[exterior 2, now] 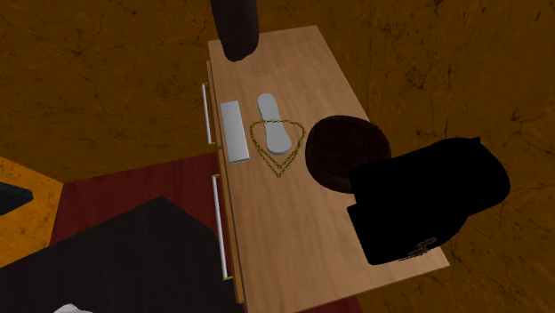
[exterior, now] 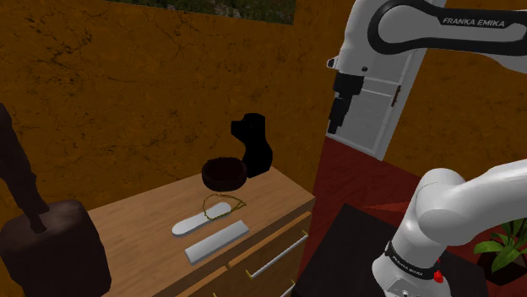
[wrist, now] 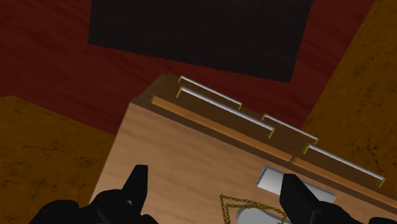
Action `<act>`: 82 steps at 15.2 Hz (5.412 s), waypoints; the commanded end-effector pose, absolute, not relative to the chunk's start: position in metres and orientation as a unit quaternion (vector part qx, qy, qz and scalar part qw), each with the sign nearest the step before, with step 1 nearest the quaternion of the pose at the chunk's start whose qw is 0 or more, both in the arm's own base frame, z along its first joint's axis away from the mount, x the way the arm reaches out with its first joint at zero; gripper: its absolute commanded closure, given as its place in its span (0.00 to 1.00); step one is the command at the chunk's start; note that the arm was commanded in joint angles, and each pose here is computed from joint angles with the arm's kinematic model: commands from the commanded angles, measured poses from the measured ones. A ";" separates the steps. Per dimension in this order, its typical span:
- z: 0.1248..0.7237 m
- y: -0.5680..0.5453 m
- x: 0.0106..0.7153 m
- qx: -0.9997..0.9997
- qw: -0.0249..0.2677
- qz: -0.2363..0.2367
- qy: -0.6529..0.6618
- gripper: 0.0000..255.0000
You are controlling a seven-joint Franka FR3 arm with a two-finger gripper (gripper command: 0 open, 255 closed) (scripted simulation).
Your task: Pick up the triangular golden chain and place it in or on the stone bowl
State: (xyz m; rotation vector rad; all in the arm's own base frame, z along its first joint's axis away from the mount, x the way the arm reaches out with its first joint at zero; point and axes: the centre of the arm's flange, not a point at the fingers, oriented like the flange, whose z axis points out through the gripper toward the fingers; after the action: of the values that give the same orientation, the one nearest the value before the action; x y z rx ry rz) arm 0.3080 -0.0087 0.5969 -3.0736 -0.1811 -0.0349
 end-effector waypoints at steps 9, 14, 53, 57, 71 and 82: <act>0.536 0.062 0.364 -0.999 0.016 -0.009 -0.047 0.00; 0.498 0.105 0.399 -0.999 0.007 -0.008 -0.040 0.00; 0.250 0.297 0.585 -0.999 -0.041 -0.002 -0.004 0.00; 0.250 0.297 0.585 -0.999 -0.041 -0.002 -0.004 1.00; 0.282 0.297 0.585 -0.999 -0.041 -0.002 -0.004 1.00; 0.340 0.297 0.585 -0.999 -0.041 -0.002 -0.004 1.00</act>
State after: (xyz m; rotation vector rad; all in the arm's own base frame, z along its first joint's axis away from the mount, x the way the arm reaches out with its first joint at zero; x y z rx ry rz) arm 0.5848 0.2973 0.3348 -3.2236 -0.0116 -0.0067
